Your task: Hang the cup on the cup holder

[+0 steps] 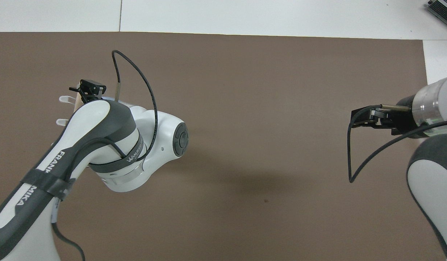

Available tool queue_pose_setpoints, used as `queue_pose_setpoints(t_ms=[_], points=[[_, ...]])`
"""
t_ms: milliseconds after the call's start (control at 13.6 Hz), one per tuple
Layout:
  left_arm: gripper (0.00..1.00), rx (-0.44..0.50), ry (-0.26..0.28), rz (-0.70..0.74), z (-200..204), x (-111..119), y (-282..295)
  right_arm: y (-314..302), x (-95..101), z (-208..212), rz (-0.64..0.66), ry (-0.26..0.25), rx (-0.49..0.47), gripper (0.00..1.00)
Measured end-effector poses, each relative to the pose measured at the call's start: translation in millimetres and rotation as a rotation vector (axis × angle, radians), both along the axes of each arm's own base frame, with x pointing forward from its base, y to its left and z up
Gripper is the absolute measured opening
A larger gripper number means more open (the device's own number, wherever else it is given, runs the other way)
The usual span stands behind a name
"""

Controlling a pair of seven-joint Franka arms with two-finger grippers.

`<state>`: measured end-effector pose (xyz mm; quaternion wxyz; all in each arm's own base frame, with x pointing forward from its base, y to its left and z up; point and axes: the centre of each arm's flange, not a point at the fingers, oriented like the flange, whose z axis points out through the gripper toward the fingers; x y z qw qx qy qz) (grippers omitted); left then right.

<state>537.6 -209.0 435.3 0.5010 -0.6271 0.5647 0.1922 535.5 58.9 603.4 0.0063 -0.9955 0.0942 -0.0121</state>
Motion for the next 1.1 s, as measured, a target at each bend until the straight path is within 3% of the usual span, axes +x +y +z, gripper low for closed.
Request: queue_pose_setpoints(t_ms=[147, 294, 515, 809, 1103], points=[[1.00, -0.133, -0.086, 0.116, 23.9, -2.4, 6.6, 0.3, 0.0, 0.0, 0.000, 0.000, 0.000, 1.00], [1.00, -0.228, -0.130, 0.224, 43.0, -5.4, 15.9, 0.2, 0.0, 0.0, 0.000, 0.000, 0.000, 1.00], [1.00, -0.432, -0.126, 0.417, 63.1, 0.6, 38.9, 0.3, 0.0, 0.0, 0.001, 0.000, 0.000, 1.00], [1.00, -0.738, -0.112, 0.702, 99.0, 6.1, 114.0, 0.3, 0.0, 0.0, 0.001, 0.000, 0.000, 1.00], [1.00, -0.928, -0.156, 0.811, 144.0, -10.4, 140.1, 0.4, -0.1, -0.1, 0.001, 0.000, 0.000, 1.00]])
